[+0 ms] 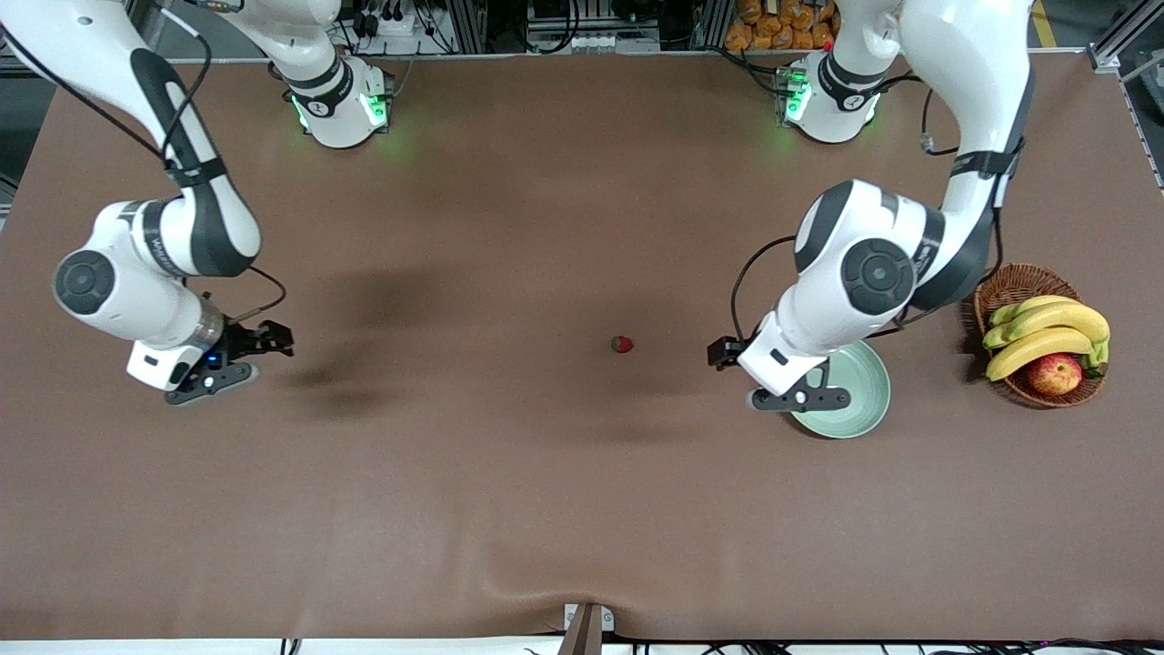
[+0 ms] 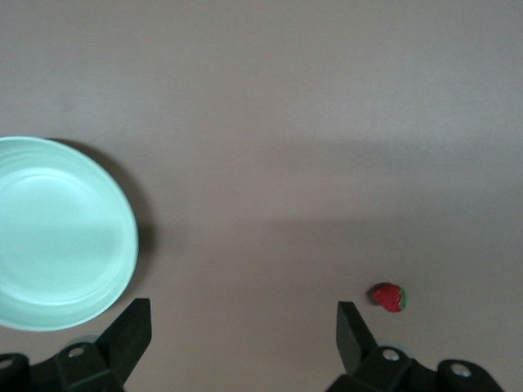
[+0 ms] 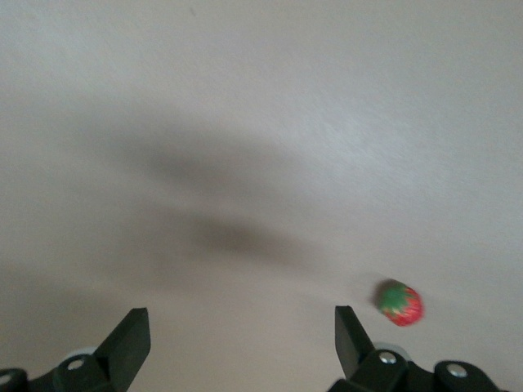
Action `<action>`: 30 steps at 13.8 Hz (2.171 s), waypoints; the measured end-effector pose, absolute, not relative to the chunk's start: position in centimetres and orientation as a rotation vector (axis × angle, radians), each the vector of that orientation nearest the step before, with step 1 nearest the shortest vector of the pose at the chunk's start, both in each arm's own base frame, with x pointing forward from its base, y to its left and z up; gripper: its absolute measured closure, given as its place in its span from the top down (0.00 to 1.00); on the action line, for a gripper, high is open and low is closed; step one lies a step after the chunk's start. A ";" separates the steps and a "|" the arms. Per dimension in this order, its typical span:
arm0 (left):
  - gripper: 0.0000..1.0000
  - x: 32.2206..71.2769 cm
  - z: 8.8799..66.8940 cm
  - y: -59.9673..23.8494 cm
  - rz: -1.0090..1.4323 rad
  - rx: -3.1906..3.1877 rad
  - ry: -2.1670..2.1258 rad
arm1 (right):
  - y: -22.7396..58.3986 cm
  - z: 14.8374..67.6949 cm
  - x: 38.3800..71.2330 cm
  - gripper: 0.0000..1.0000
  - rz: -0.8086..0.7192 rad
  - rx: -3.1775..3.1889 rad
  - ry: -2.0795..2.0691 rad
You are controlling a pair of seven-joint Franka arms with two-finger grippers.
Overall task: Collect all strawberries into plate
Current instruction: 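Grasp the mid-table strawberry with the left gripper while the right gripper withdraws, then carry the strawberry over the plate while the right gripper grasps another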
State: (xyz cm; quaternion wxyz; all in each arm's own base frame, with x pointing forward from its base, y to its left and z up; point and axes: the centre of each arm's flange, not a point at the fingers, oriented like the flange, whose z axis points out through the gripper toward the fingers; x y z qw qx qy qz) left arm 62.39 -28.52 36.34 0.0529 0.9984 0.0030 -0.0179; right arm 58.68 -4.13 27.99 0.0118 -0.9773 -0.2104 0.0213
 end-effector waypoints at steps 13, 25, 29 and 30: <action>1.00 57.6 26.8 -43.2 -0.034 3.004 -0.060 | -11.1 22.9 61.8 1.00 0.138 -2.747 -1.491; 0.92 55.2 20.2 -45.4 -0.063 3.029 0.035 | -13.6 21.3 61.3 1.00 0.156 -2.659 -1.610; 0.88 53.5 19.1 -46.2 -0.099 3.044 0.064 | -13.9 19.1 60.8 1.00 0.181 -2.635 -1.595; 0.83 53.1 18.8 -46.3 -0.110 3.050 0.072 | -14.1 18.4 60.7 1.00 0.179 -2.632 -1.592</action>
